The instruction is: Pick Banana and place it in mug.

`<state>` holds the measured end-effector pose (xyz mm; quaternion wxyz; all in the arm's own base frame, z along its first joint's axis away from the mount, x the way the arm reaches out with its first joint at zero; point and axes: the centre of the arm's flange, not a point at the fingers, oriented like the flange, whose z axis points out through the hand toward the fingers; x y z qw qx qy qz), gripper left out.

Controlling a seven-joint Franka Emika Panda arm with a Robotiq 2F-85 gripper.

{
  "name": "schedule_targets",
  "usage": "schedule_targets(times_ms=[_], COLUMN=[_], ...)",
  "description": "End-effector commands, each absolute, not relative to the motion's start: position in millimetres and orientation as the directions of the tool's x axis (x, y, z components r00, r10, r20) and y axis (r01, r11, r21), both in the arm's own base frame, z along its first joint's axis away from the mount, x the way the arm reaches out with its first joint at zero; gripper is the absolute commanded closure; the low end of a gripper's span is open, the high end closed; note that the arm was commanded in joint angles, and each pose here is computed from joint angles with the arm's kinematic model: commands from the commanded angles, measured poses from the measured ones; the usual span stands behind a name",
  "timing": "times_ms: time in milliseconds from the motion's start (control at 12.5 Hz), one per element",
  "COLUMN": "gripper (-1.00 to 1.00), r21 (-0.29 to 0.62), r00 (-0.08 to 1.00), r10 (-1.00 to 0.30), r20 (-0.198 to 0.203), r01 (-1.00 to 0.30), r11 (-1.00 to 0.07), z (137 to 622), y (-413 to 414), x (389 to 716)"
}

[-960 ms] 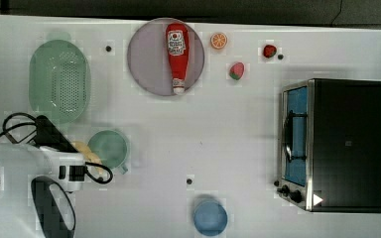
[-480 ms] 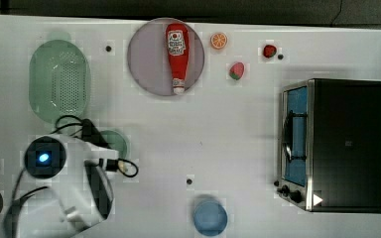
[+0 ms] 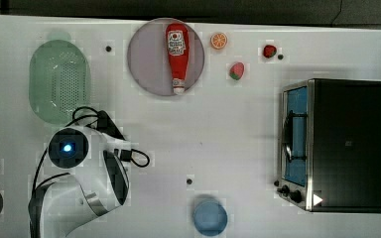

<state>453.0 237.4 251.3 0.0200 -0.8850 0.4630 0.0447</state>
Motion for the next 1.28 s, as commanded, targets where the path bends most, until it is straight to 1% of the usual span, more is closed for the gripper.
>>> schedule_targets(times_ms=[80, 320, 480, 560, 720, 960, 1040, 1200, 1280], gripper=[-1.0, -1.0, -1.0, -1.0, -1.0, -1.0, -1.0, -1.0, -1.0], r21=[-0.041, -0.063, -0.044, -0.02, -0.008, -0.019, -0.021, -0.033, -0.042], r00=[0.535, 0.511, 0.477, 0.473, 0.519, 0.511, 0.508, 0.491, 0.501], r10=[-0.842, -0.859, -0.879, -0.881, -0.854, -0.86, -0.861, -0.871, -0.865], r20=[-0.072, -0.024, 0.006, 0.013, 0.015, -0.002, -0.01, -0.013, -0.014], r01=[-0.845, -0.858, -0.878, -0.881, -0.854, -0.86, -0.861, -0.871, -0.865], r11=[-0.533, -0.509, -0.477, -0.473, -0.52, -0.511, -0.508, -0.49, -0.5], z=[288, 346, 398, 425, 476, 539, 556, 582, 591], y=[239, 222, 200, 184, 144, 71, 48, 0, -20], x=[461, 468, 471, 472, 479, 489, 491, 493, 493])
